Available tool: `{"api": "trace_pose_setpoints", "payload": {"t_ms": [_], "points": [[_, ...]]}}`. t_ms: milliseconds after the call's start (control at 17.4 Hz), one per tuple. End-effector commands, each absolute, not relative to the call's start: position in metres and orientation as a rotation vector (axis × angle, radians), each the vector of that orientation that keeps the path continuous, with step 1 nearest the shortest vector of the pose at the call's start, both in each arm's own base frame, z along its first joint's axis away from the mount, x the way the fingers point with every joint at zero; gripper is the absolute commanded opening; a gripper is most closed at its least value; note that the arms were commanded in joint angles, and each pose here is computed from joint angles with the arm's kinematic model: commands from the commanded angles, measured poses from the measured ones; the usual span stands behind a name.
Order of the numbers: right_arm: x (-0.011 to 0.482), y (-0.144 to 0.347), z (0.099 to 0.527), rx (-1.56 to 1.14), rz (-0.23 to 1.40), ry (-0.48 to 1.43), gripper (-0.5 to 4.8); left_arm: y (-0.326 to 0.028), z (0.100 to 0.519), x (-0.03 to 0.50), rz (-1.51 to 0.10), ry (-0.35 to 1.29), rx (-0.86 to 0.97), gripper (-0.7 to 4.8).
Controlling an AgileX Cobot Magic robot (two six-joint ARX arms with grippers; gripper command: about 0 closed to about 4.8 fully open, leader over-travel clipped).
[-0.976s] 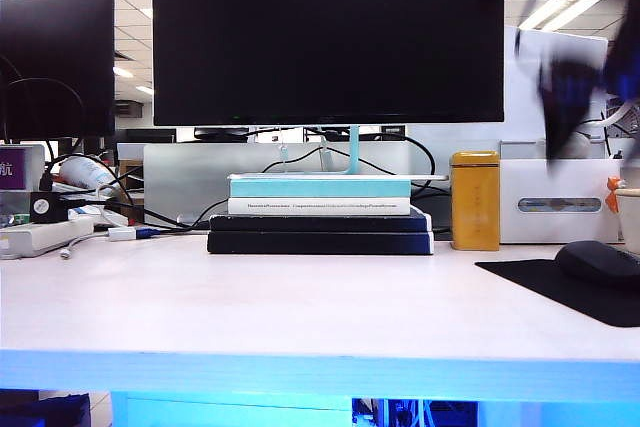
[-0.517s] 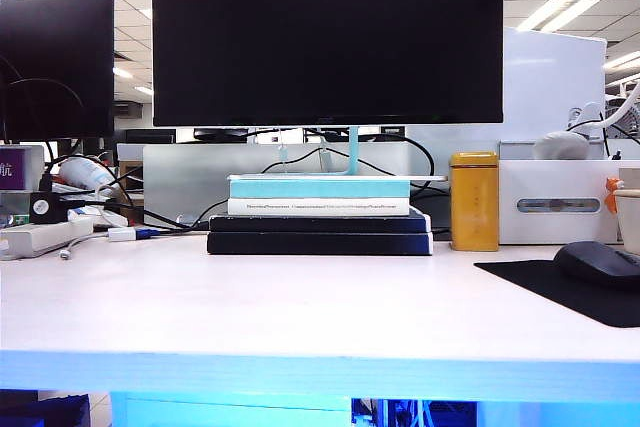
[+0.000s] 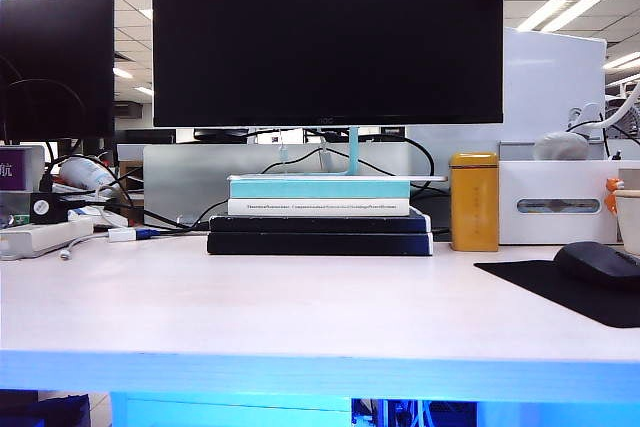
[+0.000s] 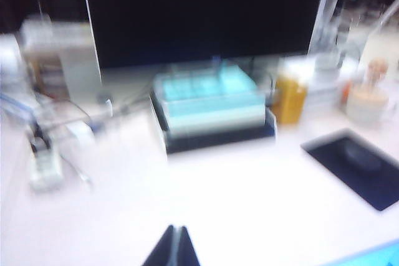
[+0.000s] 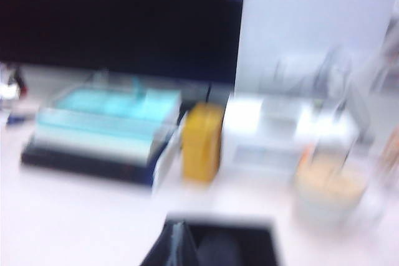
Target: Place the black mouse on the black mouse pad.
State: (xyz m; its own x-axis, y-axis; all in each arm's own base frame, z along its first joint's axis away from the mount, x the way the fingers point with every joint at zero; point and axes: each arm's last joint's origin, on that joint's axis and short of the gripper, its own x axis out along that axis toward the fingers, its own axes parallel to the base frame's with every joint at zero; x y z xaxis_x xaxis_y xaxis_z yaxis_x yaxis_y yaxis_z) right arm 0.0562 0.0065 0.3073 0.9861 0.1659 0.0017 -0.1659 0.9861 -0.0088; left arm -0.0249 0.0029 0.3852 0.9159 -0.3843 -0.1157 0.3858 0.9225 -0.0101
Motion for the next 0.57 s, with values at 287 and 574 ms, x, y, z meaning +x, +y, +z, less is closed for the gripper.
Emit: {"api": "trace_pose_setpoints", "payload": {"t_ms": [287, 574], "points": [[0.068, 0.005, 0.233, 0.034, 0.086, 0.035, -0.01, -0.020, 0.301, 0.061, -0.374, -0.022, -0.090, -0.06], [0.083, 0.006, 0.196, 0.109, 0.073, 0.111, -0.01, -0.031, 0.221, 0.103, -0.339, 0.162, -0.153, -0.06]]}}
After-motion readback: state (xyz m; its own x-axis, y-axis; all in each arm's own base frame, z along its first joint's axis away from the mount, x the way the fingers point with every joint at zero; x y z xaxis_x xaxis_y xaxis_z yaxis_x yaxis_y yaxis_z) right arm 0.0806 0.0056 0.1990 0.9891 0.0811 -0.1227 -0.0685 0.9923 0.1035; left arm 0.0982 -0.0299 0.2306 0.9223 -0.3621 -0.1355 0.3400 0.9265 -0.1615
